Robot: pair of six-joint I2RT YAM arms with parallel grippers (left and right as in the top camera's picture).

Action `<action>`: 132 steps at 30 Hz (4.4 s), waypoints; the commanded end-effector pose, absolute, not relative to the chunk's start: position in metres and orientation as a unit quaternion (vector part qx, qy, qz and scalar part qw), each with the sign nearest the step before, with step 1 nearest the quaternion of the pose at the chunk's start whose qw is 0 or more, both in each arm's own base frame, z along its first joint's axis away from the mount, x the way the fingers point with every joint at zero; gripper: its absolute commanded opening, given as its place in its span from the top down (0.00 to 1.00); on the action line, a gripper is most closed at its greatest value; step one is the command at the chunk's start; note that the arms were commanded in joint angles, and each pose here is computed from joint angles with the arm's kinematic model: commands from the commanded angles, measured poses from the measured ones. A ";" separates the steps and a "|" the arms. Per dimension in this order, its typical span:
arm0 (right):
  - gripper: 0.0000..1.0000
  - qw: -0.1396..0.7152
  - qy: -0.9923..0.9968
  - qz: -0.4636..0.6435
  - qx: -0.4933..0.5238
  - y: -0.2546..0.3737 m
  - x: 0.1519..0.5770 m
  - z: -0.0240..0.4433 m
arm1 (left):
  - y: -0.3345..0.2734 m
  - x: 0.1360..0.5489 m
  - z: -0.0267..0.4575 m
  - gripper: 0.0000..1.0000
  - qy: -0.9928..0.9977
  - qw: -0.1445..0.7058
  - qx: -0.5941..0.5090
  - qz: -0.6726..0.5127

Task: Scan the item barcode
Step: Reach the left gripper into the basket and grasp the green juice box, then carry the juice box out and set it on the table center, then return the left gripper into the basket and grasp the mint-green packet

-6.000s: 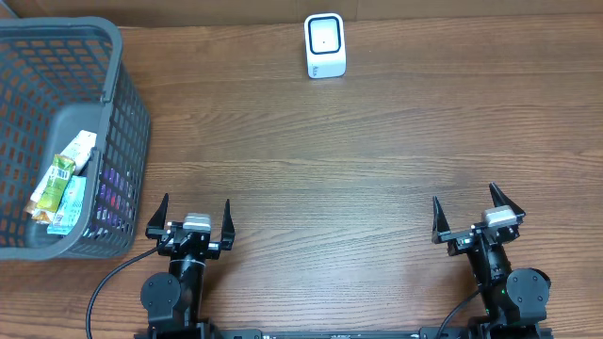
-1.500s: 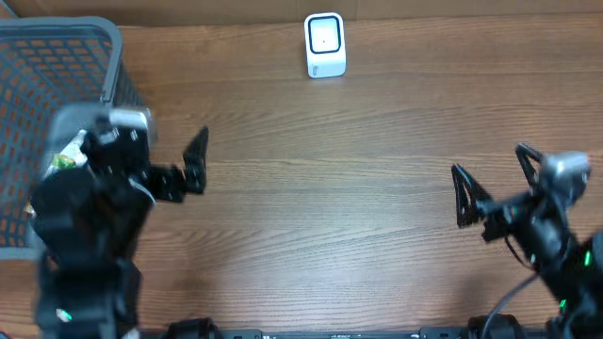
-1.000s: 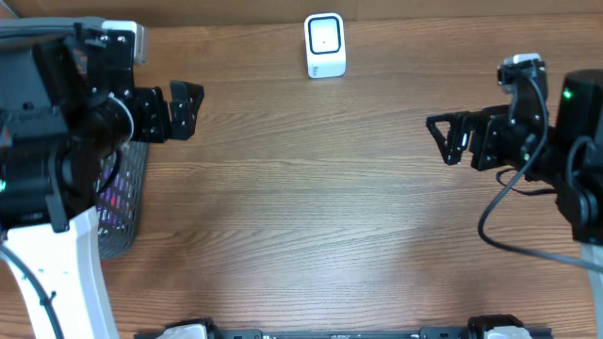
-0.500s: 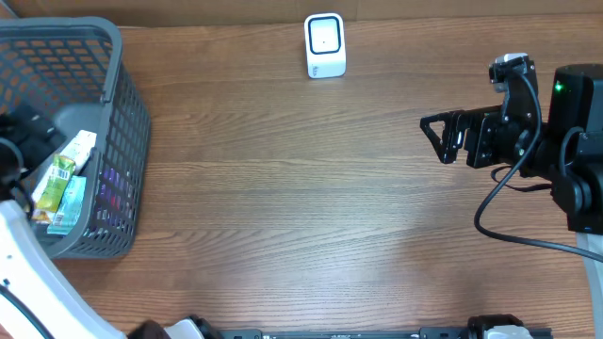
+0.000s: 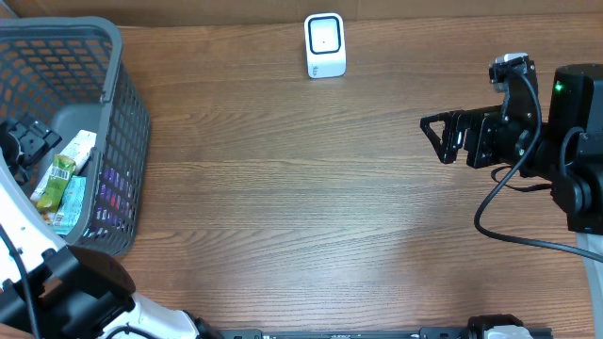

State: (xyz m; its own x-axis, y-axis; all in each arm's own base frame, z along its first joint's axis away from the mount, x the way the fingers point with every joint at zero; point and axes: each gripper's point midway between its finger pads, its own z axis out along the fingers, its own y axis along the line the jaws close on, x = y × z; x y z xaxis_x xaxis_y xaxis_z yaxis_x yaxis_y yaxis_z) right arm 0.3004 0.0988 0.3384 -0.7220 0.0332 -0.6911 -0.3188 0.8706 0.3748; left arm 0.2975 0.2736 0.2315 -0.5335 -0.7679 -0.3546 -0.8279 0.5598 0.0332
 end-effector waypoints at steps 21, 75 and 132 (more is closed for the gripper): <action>0.00 0.334 0.908 0.244 -0.075 0.101 0.303 0.328 | 0.299 0.322 0.121 0.04 0.956 0.025 -0.275 0.101; 0.00 0.323 0.907 0.258 -0.077 0.106 0.309 0.323 | 0.159 0.369 0.449 0.96 0.870 0.467 -0.153 -0.045; 0.00 0.333 0.904 0.258 -0.079 0.106 0.313 0.326 | -0.174 0.451 0.248 0.46 0.969 0.161 0.109 -0.154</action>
State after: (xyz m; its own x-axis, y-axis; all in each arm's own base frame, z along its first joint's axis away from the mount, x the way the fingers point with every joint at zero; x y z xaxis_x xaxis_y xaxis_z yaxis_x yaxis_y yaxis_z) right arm 0.3123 0.1038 0.3157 -0.7820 0.0276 -0.6227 -0.2991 0.8599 0.4137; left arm 0.4505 -0.1880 0.1709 -0.9642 0.2108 -0.1610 0.2448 0.9408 -0.2345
